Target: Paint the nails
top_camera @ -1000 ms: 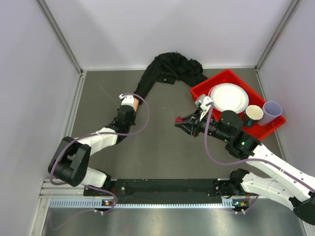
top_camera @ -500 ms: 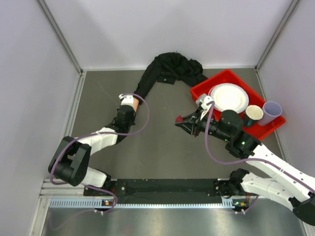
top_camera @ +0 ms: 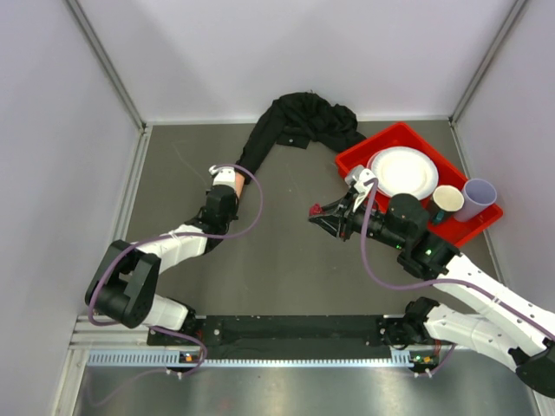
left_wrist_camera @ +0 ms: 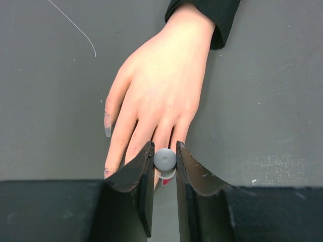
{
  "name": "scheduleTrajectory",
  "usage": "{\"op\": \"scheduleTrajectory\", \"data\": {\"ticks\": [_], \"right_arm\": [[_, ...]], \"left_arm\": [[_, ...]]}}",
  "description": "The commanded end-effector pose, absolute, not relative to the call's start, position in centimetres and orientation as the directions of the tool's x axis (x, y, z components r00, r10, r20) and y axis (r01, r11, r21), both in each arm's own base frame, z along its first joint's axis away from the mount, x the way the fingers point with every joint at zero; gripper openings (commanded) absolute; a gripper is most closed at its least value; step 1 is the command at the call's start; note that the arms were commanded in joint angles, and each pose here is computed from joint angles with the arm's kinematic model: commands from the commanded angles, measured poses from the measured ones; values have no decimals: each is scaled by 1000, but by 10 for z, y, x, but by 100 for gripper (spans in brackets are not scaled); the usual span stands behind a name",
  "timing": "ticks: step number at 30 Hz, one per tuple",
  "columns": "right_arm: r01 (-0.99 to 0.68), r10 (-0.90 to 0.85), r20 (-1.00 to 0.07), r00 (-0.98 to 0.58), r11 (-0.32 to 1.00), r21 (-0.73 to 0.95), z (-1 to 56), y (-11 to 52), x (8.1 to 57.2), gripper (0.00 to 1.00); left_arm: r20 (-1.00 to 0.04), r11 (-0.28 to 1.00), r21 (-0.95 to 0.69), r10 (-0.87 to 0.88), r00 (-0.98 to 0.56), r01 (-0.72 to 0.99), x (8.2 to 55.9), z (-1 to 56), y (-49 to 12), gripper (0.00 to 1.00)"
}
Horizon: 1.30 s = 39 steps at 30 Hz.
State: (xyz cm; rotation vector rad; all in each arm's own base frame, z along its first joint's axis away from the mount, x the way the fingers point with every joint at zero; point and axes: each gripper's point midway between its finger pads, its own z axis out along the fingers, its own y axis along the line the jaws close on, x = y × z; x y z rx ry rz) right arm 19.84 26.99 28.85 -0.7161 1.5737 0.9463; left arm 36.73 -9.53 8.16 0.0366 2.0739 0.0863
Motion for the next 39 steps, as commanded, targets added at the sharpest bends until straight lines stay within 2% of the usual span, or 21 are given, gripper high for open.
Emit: {"op": "scheduleTrajectory", "data": {"ticks": [1,39], "right_arm": [[-856,87,-983,-163,483,184,305,271,201,0],[-859,87,-982,-170,476,191,304,273,200,0]], "left_arm": [[-914,999,44,34,-404,-15,387,106,-101,0],[-888,999,38,25,-459,-21,374,99,-98,0]]}}
